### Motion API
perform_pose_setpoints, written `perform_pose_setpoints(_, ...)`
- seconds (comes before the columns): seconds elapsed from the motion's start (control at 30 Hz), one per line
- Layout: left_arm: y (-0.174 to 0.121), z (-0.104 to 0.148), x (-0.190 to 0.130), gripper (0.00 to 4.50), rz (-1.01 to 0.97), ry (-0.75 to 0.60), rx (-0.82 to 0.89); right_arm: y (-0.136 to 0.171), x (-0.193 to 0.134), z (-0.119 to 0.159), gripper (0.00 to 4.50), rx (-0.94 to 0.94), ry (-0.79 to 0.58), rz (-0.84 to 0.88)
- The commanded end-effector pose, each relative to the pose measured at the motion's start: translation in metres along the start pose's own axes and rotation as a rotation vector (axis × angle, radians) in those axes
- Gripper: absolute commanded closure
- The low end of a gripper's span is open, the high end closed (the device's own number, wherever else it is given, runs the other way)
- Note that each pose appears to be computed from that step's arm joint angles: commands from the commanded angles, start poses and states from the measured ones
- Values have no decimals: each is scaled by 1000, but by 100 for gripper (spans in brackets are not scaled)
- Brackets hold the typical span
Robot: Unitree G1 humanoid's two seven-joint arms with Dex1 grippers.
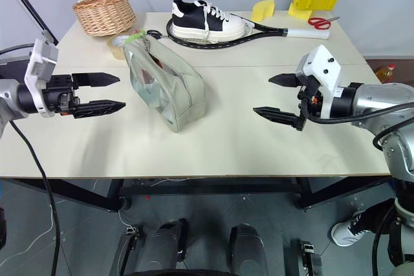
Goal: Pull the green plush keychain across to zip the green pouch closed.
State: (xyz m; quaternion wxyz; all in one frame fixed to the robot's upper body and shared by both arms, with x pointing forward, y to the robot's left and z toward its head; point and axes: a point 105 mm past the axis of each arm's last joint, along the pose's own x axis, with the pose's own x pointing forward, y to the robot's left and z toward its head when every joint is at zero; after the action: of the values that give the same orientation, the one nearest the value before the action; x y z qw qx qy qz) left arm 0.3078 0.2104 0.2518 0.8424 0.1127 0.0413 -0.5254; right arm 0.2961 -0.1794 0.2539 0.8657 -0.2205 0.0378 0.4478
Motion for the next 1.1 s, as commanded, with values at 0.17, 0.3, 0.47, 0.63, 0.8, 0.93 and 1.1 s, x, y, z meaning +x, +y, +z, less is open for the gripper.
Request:
perform_pose_setpoints(0.17,0,17,-10,1,12,-43,18,-1,-2,13,12,-25,-34,-5)
perform_pose_setpoints(0.3,2,19,-14,1,15,-57,30,-1,1,15,12,-21,-38,-3)
perform_pose_setpoints(0.47,5,29,-21,1,27,-105,39,-1,14,23,12,4,-53,10)
perform_pose_setpoints(0.63,11,38,-30,1,61,-174,36,1,58,68,12,14,-92,71)
perform_pose_setpoints(0.8,10,39,-34,1,49,-180,43,3,96,102,12,39,-107,106)
perform_pose_setpoints(0.93,10,44,-45,1,45,-192,64,13,142,136,12,68,-104,138)
perform_pose_setpoints(1.1,18,48,-62,1,105,-192,84,32,189,158,12,81,-68,185)
